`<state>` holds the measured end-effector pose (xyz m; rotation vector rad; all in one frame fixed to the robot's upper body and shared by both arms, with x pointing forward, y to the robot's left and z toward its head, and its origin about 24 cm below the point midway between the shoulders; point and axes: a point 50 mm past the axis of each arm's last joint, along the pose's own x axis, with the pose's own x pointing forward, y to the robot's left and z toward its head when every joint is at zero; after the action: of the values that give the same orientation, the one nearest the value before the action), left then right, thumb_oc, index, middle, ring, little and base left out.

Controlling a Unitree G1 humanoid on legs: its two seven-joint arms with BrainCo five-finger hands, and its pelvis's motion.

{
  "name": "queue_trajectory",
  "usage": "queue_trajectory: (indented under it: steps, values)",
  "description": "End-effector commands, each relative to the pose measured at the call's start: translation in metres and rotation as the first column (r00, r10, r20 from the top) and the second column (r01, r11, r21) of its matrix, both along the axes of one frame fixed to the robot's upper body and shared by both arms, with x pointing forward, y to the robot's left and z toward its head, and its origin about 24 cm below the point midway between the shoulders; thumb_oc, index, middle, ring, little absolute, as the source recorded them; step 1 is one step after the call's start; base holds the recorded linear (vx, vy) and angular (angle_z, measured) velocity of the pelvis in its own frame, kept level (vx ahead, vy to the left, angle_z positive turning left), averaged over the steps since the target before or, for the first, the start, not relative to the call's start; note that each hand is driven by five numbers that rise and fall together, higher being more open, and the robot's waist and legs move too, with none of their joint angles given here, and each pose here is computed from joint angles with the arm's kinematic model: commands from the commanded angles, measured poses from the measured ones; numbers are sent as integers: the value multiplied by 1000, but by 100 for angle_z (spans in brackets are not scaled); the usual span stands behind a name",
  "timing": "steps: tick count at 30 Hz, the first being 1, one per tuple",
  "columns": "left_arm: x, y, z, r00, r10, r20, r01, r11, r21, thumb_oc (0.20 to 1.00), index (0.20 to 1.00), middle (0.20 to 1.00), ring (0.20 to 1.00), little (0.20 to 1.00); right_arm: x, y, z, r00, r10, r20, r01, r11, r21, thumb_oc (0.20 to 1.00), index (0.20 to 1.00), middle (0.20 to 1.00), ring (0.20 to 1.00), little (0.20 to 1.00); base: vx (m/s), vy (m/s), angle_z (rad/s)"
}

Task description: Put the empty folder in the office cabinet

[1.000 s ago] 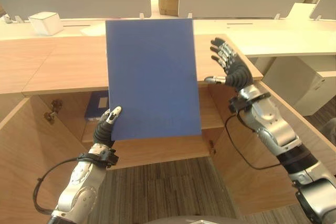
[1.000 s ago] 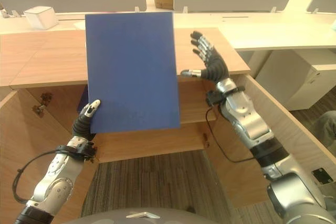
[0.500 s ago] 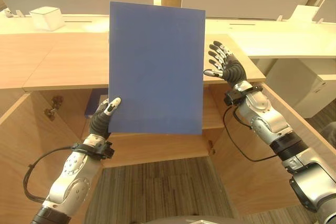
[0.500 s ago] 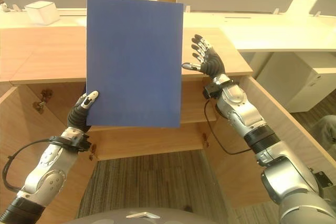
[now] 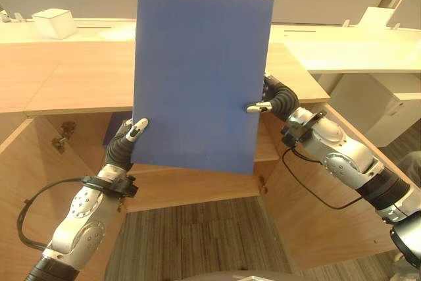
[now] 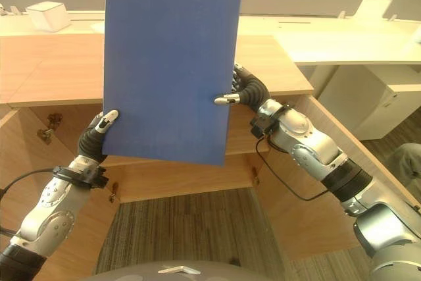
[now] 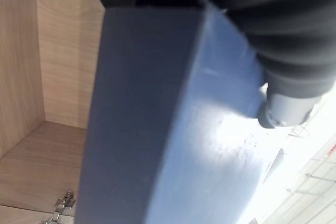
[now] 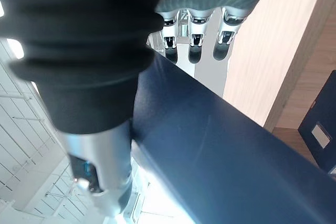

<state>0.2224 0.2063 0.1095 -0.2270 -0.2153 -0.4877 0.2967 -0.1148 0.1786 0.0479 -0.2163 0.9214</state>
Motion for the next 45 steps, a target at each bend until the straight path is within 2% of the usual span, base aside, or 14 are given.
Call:
queue_trajectory:
  steps: [1,10,11,20,21,23,24,25,28,29,30,33,38,45]
  values:
    - [5,-8,38,974,-83,210,72,996,61,200,200,200,200,200,-13,2,22,991,112,76,-116,992,48,1000,1000,1000,1000,1000,2,0,-4]
    - [2,0,34,978,-58,199,45,996,70,200,200,200,200,200,-27,-8,28,986,133,105,-135,991,15,1000,1000,1000,1000,1000,-8,-3,-4]
    - [2,-2,34,978,-67,198,54,996,71,200,200,200,200,200,-23,-5,27,987,123,102,-126,992,27,200,200,200,200,200,0,0,0]
    - [5,-8,28,983,-74,169,63,996,67,200,200,200,200,200,4,2,30,988,-57,147,34,987,158,200,200,200,200,200,0,0,0]
    - [5,-7,27,984,-61,165,52,997,60,266,266,266,266,266,6,2,29,985,-80,152,54,984,169,200,200,200,200,200,0,0,0]
    - [4,-4,22,988,-17,152,10,999,51,699,699,699,699,699,6,1,30,971,-130,200,95,980,174,200,200,200,200,200,0,0,0]
    - [4,-4,22,988,-18,151,10,999,52,956,956,956,956,956,6,1,30,971,-130,200,96,980,174,200,200,200,200,200,0,0,0]
    - [3,-1,21,989,3,149,-10,999,46,1000,1000,1000,1000,1000,5,-1,30,965,-149,214,111,977,182,200,200,200,200,200,0,0,0]
    - [-2,17,11,968,194,158,-198,980,11,1000,1000,1000,1000,1000,-8,-20,24,886,-289,362,255,957,139,200,200,200,200,200,27,-7,7]
    - [-2,17,10,968,194,157,-198,980,12,1000,1000,1000,1000,1000,-9,-21,23,886,-291,362,258,956,138,200,200,200,200,200,36,-11,8]
    - [-6,25,1,948,284,141,-288,958,6,1000,1000,1000,1000,1000,-18,-29,16,857,-329,396,305,944,126,200,200,200,200,200,22,-9,5]
    - [-7,25,-7,944,307,118,-310,951,5,1000,1000,1000,1000,1000,-23,-32,8,843,-348,409,339,936,98,200,200,200,200,200,3,-6,1]
    - [-27,32,-60,905,419,-73,-413,907,83,1000,1000,1000,1000,1000,-51,-37,-37,852,-342,397,393,918,-53,200,200,200,200,200,-35,-22,18]
    - [-29,40,-75,871,483,-92,-461,867,188,1000,1000,1000,1000,1000,-58,-25,-45,859,-244,450,348,923,-164,200,200,200,200,200,-133,-19,12]
